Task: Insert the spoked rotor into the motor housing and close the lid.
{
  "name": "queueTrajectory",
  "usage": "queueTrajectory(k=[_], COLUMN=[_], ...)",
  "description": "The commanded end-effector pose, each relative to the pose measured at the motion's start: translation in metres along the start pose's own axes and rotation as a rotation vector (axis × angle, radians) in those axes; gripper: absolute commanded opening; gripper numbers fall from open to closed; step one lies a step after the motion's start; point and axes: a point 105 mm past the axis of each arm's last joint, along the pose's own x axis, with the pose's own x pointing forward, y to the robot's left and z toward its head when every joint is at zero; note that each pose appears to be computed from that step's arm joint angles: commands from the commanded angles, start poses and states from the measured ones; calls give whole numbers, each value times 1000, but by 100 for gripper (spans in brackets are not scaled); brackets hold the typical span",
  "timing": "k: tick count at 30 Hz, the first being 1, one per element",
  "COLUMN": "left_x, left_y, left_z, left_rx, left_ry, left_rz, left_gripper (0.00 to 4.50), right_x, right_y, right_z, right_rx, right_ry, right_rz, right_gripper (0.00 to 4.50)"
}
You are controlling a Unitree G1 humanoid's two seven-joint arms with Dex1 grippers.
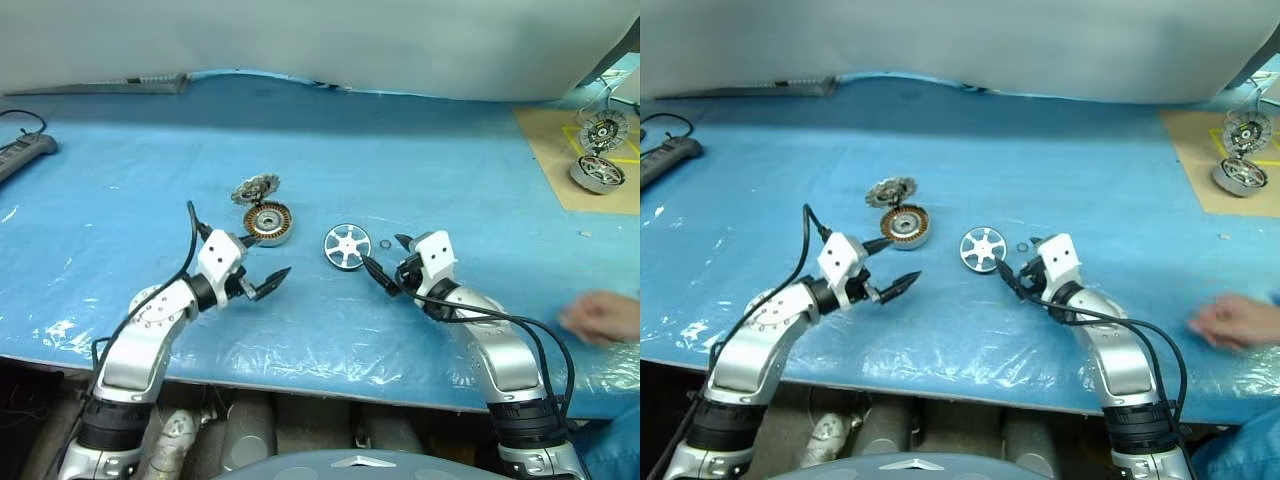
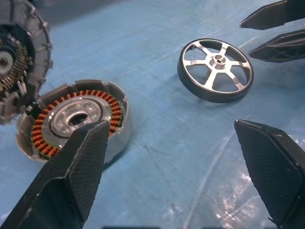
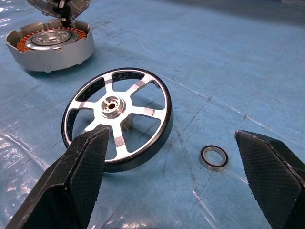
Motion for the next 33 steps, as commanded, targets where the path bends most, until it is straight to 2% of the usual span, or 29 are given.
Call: queueTrajectory(k=[1,4,7,11,15,21,29,33], left_x=[7,12,15,16,21,39,55,62], left_y=[14,27,32,38,43,55,54,58], left_z=[30,48,54,39,42,48,63,57], left_rx=[94,136,166,277,284,272,346,338], left_ry=[-8,29,75,341,463,645,778,836], left_rz=[-5,-39,-71,-171,-260,-289,-374,-362], left_gripper=[446,446,446,446,446,446,446,446], right_x=[1,2,3,5,9,14,17,18], right_y=[4,4,4,3,1,1,0,1], right_z=[13,14,14,15,16,19,21,21], right_rx=[-25,-24,-24,-27,-31,-40,-51,-54], right_ry=[-44,-45,-45,-47,-52,-59,-59,-55], right_rz=[12,12,12,12,12,26,56,71], right_gripper=[450,450,450,450,450,450,450,450])
